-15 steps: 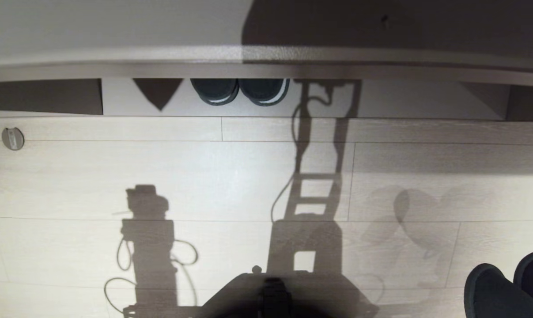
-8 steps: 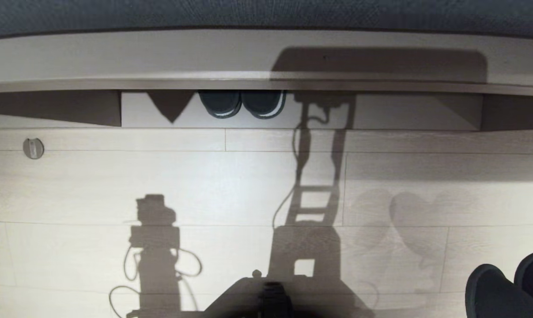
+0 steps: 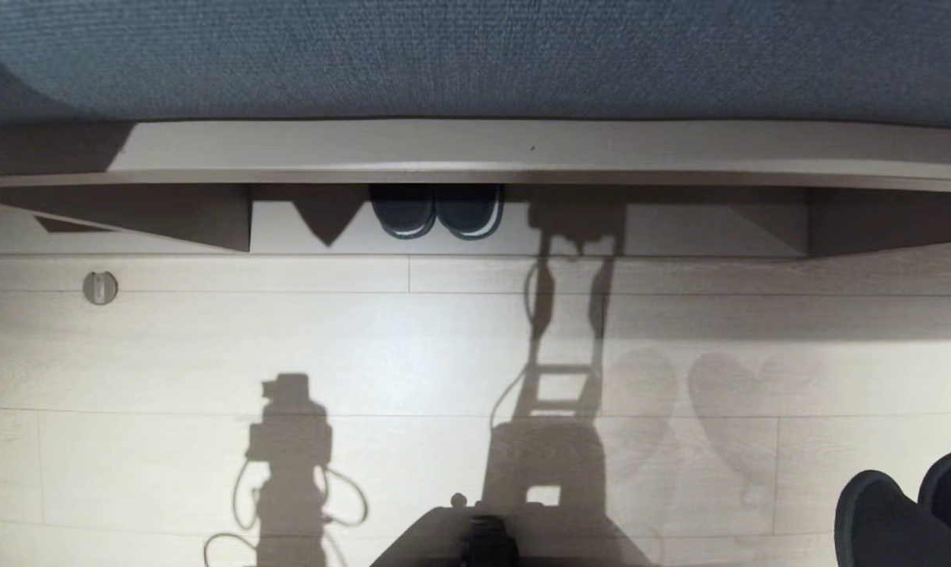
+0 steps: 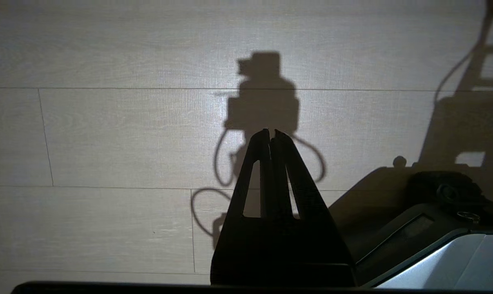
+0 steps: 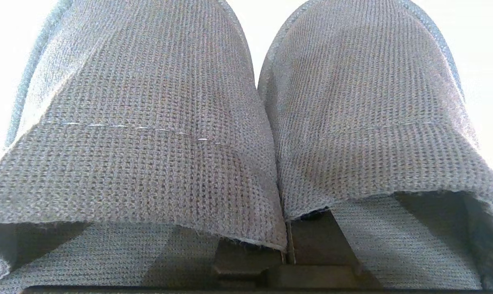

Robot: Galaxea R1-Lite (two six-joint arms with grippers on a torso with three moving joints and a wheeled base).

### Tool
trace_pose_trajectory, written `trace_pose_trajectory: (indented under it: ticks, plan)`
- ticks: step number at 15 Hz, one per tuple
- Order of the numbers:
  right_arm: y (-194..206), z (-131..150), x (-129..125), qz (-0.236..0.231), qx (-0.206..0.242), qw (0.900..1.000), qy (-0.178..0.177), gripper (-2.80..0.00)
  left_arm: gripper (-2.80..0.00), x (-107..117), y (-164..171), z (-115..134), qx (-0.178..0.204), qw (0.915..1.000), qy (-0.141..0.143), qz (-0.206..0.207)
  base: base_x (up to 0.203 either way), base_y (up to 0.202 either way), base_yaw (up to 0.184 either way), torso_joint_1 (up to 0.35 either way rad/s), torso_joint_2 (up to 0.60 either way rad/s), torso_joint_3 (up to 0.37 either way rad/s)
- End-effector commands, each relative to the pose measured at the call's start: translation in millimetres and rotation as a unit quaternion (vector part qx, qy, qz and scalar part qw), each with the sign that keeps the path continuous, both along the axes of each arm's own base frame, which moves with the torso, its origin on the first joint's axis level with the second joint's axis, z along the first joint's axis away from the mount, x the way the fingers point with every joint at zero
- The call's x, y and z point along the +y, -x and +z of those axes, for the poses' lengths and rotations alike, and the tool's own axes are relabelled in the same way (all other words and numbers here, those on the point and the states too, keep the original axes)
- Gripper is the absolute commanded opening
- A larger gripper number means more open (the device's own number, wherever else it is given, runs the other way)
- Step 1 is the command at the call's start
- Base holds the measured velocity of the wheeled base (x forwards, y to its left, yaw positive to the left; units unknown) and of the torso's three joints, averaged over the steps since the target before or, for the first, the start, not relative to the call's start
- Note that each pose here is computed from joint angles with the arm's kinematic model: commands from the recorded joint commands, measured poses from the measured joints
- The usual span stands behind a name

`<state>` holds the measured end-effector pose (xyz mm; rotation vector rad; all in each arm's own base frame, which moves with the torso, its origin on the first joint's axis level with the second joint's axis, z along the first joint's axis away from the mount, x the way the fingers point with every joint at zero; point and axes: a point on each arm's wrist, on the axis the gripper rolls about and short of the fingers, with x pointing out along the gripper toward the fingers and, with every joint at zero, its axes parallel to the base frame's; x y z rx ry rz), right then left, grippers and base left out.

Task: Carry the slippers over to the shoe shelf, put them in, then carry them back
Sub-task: Place the slippers on the floor

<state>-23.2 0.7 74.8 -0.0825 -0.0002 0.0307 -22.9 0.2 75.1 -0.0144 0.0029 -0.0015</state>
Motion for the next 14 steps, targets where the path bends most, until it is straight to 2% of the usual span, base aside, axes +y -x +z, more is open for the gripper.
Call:
trace_pose_trajectory:
  ticks: [1, 14]
  plan:
    - [-0.5, -0.4, 0.0, 0.0, 0.003, 1.0, 0.0, -2.8, -2.8, 0.0, -0.2, -0.3, 0.001, 1.0, 0.0, 0.0, 0.0, 0.0, 0.0, -0.002, 0.0, 0.193]
    - [-0.4, -0.4, -0.1, -0.004, 0.003, 1.0, -0.003, -2.8, -2.8, 0.0, -0.2, -0.3, 0.001, 1.0, 0.0, 0.0, 0.0, 0.0, 0.0, 0.002, 0.0, 0.201]
